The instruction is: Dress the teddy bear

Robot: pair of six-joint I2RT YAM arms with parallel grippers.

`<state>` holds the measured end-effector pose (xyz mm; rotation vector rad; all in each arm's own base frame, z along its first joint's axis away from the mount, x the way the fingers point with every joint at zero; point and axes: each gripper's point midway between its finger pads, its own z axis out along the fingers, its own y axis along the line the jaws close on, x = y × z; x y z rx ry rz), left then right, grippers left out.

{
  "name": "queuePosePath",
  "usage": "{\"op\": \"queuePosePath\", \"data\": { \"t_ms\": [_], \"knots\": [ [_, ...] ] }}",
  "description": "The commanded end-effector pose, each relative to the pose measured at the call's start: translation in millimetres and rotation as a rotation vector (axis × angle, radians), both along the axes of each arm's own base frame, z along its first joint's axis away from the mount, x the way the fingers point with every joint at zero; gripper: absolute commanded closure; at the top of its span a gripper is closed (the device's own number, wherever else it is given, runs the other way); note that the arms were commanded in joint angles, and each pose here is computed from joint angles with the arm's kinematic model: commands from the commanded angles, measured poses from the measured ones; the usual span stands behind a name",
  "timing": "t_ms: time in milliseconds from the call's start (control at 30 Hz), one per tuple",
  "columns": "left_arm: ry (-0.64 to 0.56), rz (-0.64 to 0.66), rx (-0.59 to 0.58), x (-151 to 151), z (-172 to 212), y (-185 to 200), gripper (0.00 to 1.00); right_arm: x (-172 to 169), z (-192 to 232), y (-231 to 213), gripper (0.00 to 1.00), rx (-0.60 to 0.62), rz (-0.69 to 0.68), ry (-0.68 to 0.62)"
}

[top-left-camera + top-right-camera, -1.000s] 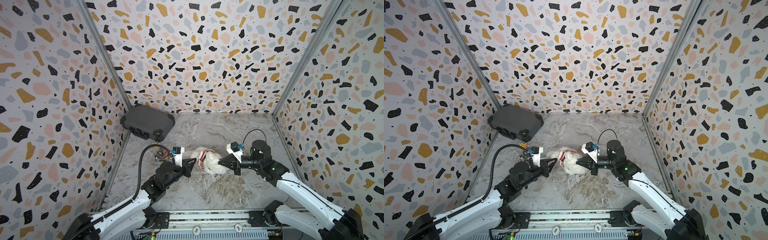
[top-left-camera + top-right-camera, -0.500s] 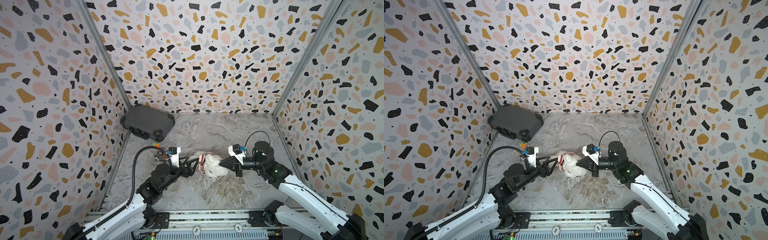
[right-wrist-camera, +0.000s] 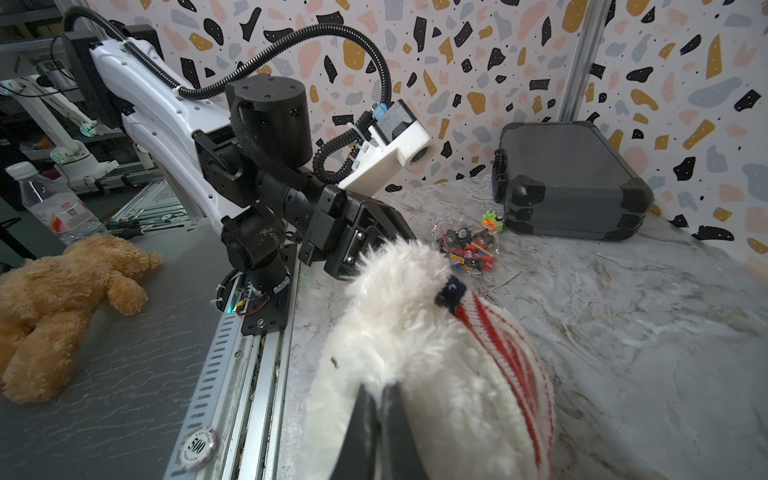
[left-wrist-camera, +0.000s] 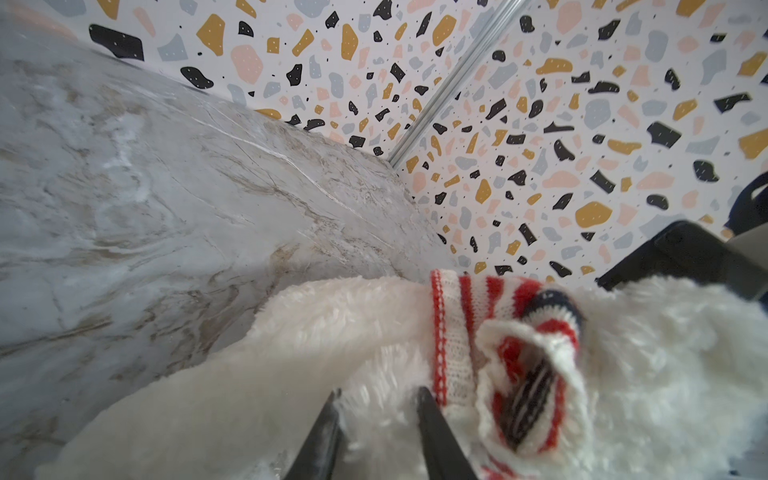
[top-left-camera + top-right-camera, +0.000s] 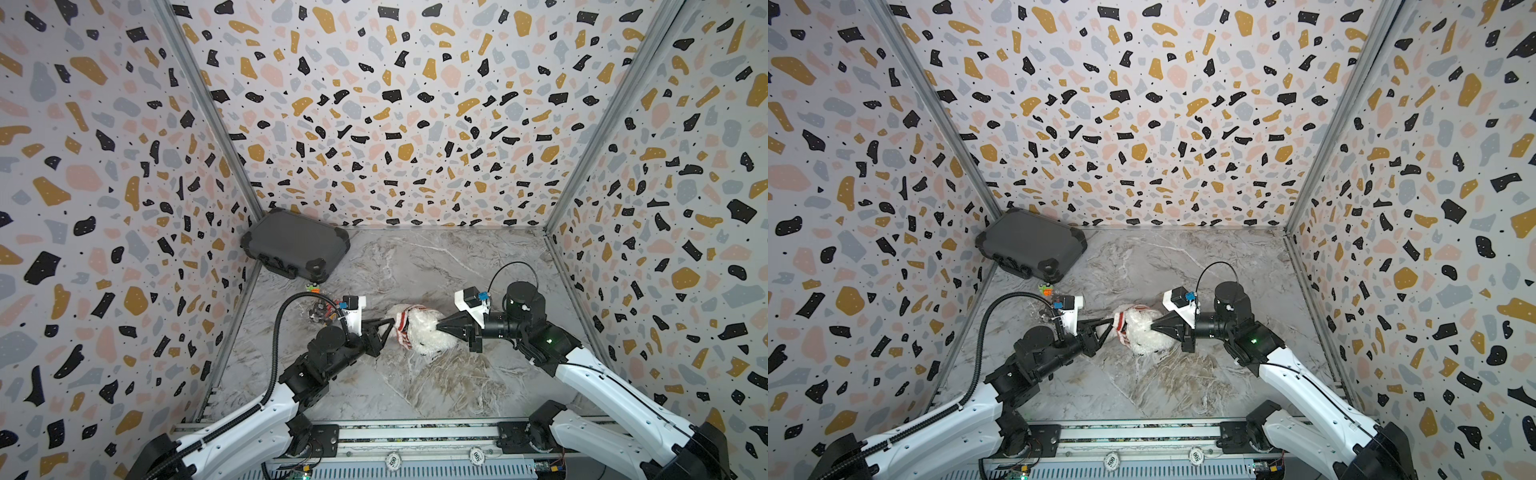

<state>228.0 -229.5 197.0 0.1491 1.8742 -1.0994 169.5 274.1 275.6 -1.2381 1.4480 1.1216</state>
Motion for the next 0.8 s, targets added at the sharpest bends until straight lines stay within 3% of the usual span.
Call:
{"op": "queuePosePath", "data": {
  "t_ms": [0, 100, 200, 333, 433, 600, 767],
  "knots": [
    [-0.035, -0.013, -0.05, -0.4, 11.3, -2.4, 0.86, 5.1, 20.0, 1.9, 1.0, 0.041, -0.021, -0.048],
    [-0.037, -0.005, -0.055, 1.7, 11.7, -2.3, 0.99, 8.4, 14.5, 1.4, 0.99, 0.026, -0.041, -0.041],
    [-0.031, 0.008, -0.042, 4.6, 8.9, -1.9, 1.0, 11.2, 7.4, 1.0, 0.89, -0.001, -0.058, -0.034],
    [-0.031, 0.017, -0.032, 6.1, 6.3, -0.8, 1.0, 11.7, 2.1, 4.5, 0.5, -0.045, -0.086, -0.044],
    [-0.025, 0.019, -0.027, 7.0, 4.0, -1.1, 1.0, 11.2, 0.3, 7.8, 0.34, -0.086, -0.107, -0.063],
    [-0.02, 0.023, -0.031, 7.6, 2.2, -1.2, 1.0, 13.5, -12.1, 7.0, 0.2, -0.158, -0.162, -0.07],
    [-0.006, 0.03, -0.034, 7.8, -0.2, -0.2, 1.0, 7.0, -14.4, 9.5, 0.13, -0.193, -0.258, -0.067]
  ]
}}
